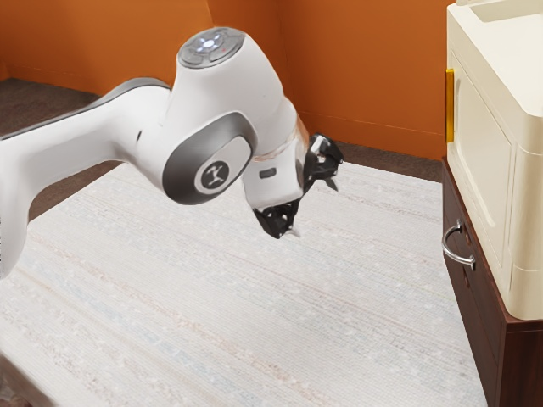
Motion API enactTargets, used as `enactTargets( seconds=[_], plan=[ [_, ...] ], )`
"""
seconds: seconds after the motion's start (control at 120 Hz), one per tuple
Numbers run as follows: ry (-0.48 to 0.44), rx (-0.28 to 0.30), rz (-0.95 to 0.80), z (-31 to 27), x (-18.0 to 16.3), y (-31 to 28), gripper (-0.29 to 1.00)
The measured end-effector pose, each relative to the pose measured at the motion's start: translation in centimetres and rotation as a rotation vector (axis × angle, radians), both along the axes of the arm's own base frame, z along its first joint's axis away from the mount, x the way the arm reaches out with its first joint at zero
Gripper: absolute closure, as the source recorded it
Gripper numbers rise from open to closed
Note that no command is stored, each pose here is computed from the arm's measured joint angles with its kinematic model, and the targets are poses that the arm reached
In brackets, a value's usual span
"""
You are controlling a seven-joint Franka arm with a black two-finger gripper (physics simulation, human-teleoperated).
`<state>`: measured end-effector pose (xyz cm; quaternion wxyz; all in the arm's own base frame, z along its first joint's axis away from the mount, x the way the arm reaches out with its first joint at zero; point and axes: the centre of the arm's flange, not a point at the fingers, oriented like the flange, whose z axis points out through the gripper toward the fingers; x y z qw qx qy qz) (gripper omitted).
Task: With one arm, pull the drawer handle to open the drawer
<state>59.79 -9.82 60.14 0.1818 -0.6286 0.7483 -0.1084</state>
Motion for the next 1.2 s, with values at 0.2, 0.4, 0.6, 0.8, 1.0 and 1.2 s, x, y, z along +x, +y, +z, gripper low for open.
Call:
enactTargets(
  seconds=[0.2,0.4,0.6,0.8,1.0,1.2],
  plan=[
    [0.015,0.042,-0.147,-2.0,-0.6,-2.5,0.00],
    [-0.036,0.071,-0.197,-2.5,0.2,0.0,0.00],
    [-0.080,0.084,-0.193,-2.1,1.2,3.7,0.00],
    [-0.109,0.091,-0.244,-1.5,1.3,2.8,0.00],
    [-0.119,0.097,-0.338,-1.4,0.7,-1.3,0.00],
    [-0.114,0.105,-0.398,-2.0,0.5,-3.8,0.00]
  ],
)
